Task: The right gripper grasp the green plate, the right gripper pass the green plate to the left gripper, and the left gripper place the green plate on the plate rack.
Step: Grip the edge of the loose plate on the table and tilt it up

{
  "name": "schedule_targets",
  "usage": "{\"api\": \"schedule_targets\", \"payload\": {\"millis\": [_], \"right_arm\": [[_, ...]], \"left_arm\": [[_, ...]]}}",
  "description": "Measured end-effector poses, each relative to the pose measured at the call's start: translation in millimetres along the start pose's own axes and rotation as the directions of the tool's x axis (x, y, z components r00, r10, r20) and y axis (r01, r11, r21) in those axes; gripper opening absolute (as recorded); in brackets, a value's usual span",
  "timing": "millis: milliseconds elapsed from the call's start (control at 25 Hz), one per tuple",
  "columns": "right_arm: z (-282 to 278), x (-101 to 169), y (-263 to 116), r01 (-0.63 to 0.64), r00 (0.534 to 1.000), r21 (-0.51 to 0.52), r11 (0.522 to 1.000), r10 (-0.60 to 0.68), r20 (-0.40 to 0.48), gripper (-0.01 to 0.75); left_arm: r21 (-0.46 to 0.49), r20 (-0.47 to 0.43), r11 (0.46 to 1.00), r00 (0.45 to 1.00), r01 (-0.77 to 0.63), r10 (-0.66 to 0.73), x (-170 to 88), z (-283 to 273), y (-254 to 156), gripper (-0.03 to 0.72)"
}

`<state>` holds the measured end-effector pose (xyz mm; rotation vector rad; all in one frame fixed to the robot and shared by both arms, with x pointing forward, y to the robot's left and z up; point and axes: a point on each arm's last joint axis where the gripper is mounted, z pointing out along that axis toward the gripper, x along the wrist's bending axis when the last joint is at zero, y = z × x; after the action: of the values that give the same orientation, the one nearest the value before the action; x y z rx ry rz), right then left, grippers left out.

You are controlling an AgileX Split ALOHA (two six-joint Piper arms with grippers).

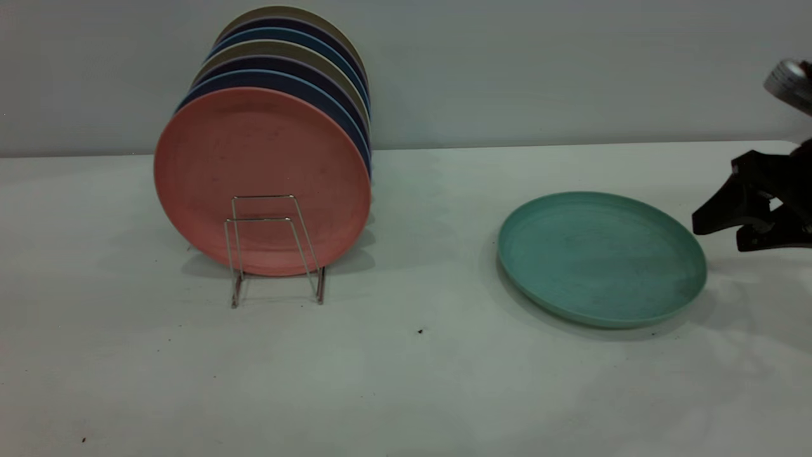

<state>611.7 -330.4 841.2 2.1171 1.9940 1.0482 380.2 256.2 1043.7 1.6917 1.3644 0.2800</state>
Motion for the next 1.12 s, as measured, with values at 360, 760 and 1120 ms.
{"api": "schedule_targets", "payload": {"millis": [360, 760, 1120], "right_arm": [[47, -23, 8, -0.061, 0.996, 0.02, 0.998, 0.062, -0.069, 0.515], [63, -32, 5, -0.106, 0.991, 0.034, 0.994, 0.108, -0.073, 0.215], [53, -31, 10, 0.0, 1.0, 0.061, 0.998, 0.001, -0.021, 0.013]], "left_arm": [[-0.002, -0.002, 1.0, 1.0, 0.0, 0.0, 0, 0, 0, 0.427], [-0.002, -0.002, 1.0, 1.0, 0.0, 0.0, 0, 0, 0, 0.427], [0.038, 0.032, 0.997, 0.997, 0.069, -0.07, 4, 12, 1, 0.427]]}}
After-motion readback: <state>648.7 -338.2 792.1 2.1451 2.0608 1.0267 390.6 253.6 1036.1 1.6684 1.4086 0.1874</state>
